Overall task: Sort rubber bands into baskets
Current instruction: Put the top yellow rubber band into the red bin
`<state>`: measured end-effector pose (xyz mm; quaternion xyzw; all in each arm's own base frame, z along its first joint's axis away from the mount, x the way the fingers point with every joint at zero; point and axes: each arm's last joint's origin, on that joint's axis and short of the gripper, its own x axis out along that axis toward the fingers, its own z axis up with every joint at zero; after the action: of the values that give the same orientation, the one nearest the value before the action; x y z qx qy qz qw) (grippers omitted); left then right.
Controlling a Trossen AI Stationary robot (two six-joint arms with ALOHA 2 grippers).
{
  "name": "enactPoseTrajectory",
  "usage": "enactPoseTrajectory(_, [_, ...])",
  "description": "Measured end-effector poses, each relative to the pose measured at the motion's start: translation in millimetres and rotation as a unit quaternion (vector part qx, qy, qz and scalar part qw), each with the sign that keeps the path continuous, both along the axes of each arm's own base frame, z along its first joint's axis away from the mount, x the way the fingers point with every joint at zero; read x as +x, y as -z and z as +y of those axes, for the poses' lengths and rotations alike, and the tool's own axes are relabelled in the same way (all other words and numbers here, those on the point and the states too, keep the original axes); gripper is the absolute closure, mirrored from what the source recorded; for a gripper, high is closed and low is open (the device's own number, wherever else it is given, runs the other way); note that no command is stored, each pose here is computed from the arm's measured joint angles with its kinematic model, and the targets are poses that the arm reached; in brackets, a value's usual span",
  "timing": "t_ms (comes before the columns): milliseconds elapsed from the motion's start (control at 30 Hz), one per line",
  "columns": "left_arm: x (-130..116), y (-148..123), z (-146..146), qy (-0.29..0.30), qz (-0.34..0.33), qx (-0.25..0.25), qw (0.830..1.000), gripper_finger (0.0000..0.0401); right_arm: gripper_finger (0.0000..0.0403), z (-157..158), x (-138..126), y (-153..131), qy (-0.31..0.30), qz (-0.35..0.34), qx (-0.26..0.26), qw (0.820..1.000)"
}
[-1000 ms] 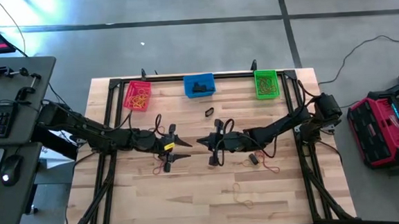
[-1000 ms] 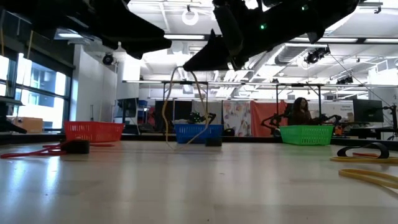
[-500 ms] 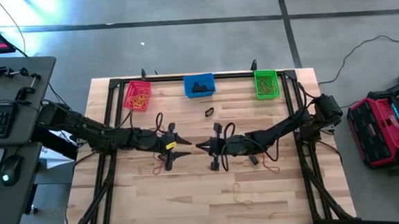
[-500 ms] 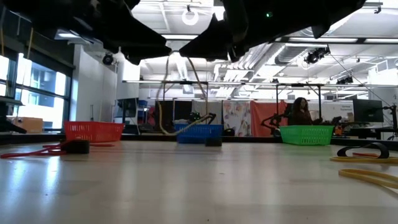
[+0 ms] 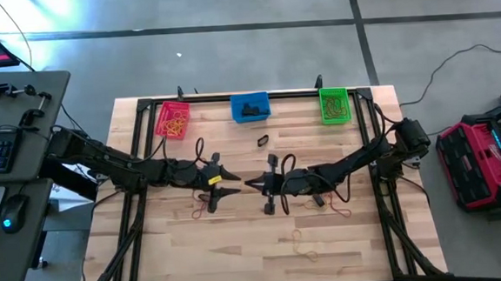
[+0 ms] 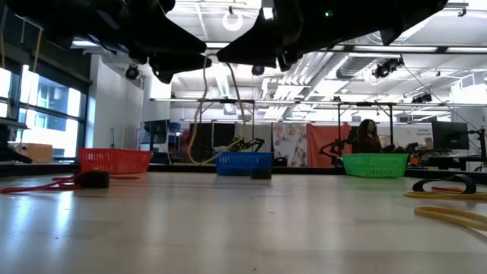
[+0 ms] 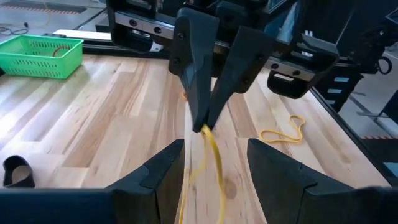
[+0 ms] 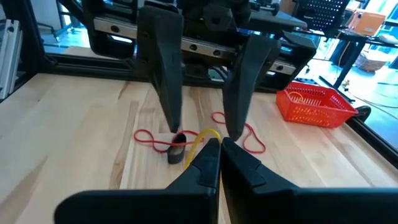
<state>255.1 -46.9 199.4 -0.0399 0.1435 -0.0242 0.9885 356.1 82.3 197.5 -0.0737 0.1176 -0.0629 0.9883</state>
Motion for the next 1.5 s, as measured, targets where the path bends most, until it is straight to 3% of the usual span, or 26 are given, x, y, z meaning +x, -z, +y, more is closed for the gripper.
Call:
enactPoseTrajectory(367, [4.3,-2.1,3.3,0.01,-0.005,-0.014,1.0,0.0283,0.0403,1.2,0.0,-0.3,-0.01,-0.002,0.003,1.0])
enactPoseTrajectory(667, [23.4,-0.8,-0.7,0.021,0.052,-0.004,0.998,0.03,0.0403,5.4,-0.7,-1.5,-0.016,-0.007,0.0,1.0])
enactPoseTrajectory(900, [19.8,-5.8,-0.1,0.021,0.057,-0.002,0.998,0.0311,0.0403,6.7,-1.6,-1.0,-0.001,-0.004,-0.009,1.0])
enactPoseTrajectory(1133, [12.5,-15.1,1.8,0.019,0.054,-0.001,0.998,0.0362,0.0401,6.4,-1.6,-1.1,0.004,-0.006,-0.003,1.0])
enactPoseTrajectory(1233, [12.4,-15.3,5.8,0.013,0.056,0.003,0.998,0.0393,0.0385,5.7,-1.7,-1.1,0.017,-0.007,0.0,1.0])
enactPoseTrajectory(1500, [12.3,-15.7,19.5,-0.007,0.061,0.012,0.998,0.04,0.0304,5.4,-1.8,-1.1,0.027,-0.011,0.015,0.999])
